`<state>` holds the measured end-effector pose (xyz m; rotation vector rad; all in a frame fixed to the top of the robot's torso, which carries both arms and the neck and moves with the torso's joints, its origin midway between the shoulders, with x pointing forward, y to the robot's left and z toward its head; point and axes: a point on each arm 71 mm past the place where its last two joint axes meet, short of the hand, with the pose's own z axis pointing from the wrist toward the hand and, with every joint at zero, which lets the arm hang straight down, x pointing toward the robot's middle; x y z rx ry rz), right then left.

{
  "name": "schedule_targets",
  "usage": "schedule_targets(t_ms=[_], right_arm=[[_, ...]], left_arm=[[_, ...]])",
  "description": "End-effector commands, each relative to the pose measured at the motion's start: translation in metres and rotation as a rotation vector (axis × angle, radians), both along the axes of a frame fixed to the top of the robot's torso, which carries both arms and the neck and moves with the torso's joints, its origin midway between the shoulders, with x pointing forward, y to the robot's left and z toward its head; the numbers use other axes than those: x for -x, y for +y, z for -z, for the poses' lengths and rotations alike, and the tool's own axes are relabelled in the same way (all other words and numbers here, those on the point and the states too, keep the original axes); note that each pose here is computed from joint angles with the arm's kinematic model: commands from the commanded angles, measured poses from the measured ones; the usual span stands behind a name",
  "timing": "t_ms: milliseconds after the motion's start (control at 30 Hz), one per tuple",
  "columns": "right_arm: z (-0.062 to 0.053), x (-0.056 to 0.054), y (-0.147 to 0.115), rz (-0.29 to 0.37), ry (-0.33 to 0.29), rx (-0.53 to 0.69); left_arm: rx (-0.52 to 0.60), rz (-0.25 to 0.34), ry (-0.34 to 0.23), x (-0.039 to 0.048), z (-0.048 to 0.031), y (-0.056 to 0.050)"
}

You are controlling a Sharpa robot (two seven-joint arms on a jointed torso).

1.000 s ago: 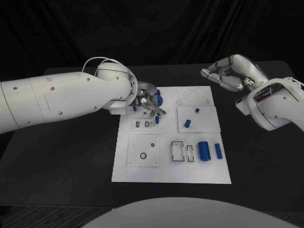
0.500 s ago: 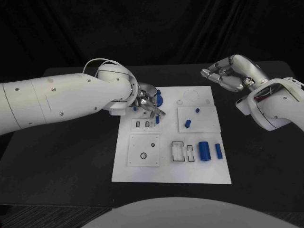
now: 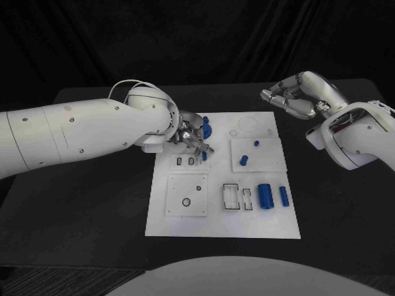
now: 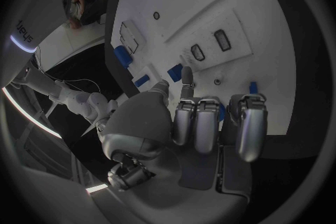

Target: Assemble the parts on the task board

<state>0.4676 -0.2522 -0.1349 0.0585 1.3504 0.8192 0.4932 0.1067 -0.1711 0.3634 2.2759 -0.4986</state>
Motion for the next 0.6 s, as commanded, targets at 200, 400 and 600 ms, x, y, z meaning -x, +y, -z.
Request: schedule_targets(t_ms=[200,400,600], right_arm=[[0.0007,0.0002,-0.0005,0.004,-0.001,0.003],[0.0008,-0.0001,-0.0006,0.005,-0.002,0.003],[0.001,-0.0003,-0.0009,0.006,0.0,0.004]], left_arm=[[-0.011,0.018,0.017,0.002,0.0035,-0.0019],[-0.013,0.02,0.021,0.0022,0.0045,-0.0027],[-0.011,0.022,0.021,0.0025,0.0049,-0.0034]])
